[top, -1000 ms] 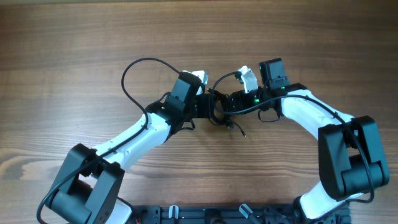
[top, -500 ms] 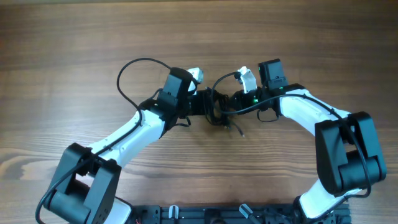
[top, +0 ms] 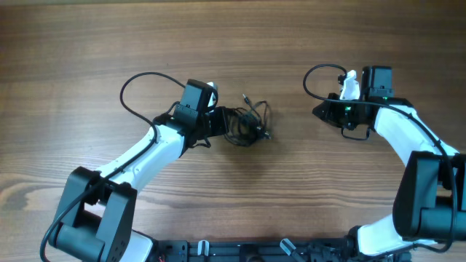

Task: Untangle cables
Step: 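Grasp the black cable bundle with both grippers from opposite sides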

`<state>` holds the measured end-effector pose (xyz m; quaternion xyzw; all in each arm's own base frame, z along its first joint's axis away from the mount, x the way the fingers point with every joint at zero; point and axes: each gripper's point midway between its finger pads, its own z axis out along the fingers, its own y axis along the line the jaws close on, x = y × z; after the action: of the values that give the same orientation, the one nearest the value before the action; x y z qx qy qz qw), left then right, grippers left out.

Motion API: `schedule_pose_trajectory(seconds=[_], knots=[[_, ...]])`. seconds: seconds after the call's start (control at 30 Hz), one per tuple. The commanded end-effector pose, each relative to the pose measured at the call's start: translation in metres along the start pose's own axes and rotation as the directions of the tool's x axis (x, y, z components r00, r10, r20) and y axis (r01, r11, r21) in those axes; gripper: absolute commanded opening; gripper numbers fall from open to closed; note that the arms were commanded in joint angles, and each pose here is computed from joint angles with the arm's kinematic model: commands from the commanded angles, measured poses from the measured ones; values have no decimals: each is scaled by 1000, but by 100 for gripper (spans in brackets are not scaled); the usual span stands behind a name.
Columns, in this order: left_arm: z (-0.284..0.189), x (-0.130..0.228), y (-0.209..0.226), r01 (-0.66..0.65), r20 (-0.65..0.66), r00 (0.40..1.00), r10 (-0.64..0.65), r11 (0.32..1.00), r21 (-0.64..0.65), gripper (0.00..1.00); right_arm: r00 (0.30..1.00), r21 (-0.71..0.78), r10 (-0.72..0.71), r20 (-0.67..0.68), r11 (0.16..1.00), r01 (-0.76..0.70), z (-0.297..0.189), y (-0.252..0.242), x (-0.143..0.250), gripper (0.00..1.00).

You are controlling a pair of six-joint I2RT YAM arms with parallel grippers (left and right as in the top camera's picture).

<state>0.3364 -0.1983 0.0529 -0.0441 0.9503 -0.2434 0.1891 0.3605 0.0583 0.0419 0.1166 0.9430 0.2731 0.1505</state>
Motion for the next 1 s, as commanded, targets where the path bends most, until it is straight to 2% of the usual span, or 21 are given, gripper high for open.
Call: schedule_pose_trajectory(seconds=[0.0, 0.03, 0.07, 0.1, 0.13, 0.2, 0.27, 0.4, 0.5, 0.6, 0.63, 0.7, 0.73, 0.77, 0.8, 0.87, 0.97], knots=[[-6, -10, -10, 5, 20, 1000, -6, 998, 57, 4, 1000, 123, 26, -17, 992, -24, -4, -18, 10, 4], [-8, -12, -7, 14, 26, 1000, -15, 999, 53, 4, 998, 226, 69, -7, 972, -66, -7, -36, 12, 4], [-11, -17, -3, 25, 36, 999, -27, 998, 51, 4, 997, 256, 78, -6, 964, -73, -9, -41, 14, 4], [-17, -24, 0, 37, 56, 998, -39, 998, 53, 4, 999, 174, 11, -42, 985, -4, -6, -27, 17, 5], [-22, -27, -4, 37, 60, 997, -42, 996, 85, 4, 993, 12, -95, -69, 995, 96, -3, 0, 20, 14], [-26, -23, -19, 26, 29, 999, -31, 985, 169, 4, 972, -270, -228, -50, 940, 207, -8, 49, 25, 52], [-36, -11, -55, -44, -31, 998, 60, 929, 367, 4, 953, -364, -303, -14, 889, 277, -9, 72, 26, 59], [-59, -2, -96, -103, -51, 985, 164, 800, 591, 4, 884, -391, -467, 24, 809, 438, 5, 100, 38, 63], [-69, 3, -107, -105, -67, 978, 196, 746, 658, 4, 835, -319, -548, 47, 784, 533, 22, 110, 39, 68], [-73, 7, -111, -99, -81, 974, 210, 723, 684, 4, 801, -324, -594, 71, 746, 582, 27, 126, 43, 72], [-73, 7, -111, -100, -81, 974, 210, 723, 683, 4, 796, -330, -601, 70, 739, 588, 28, 129, 46, 72], [-73, 6, -111, -104, -75, 974, 212, 721, 685, 4, 827, -334, -562, 29, 774, 538, 30, 129, 52, 59], [-74, 5, -112, -109, -69, 974, 214, 720, 686, 4, 858, -301, -514, -7, 819, 488, 32, 122, 53, 43], [-72, 3, -110, -115, -60, 976, 209, 729, 675, 4, 890, -230, -453, -48, 872, 431, 35, 109, 52, 12], [-69, 0, -108, -118, -50, 979, 200, 743, 659, 4, 921, -129, -381, -81, 920, 370, 38, 91, 51, 4], [-62, -7, -100, -126, -22, 984, 176, 782, 611, 4, 939, 16, -325, -114, 944, 329, 39, 64, 51, 4], [-53, -18, -88, -129, 18, 990, 142, 837, 532, 4, 943, 75, -295, -154, 948, 309, 36, 50, 58, 4]])
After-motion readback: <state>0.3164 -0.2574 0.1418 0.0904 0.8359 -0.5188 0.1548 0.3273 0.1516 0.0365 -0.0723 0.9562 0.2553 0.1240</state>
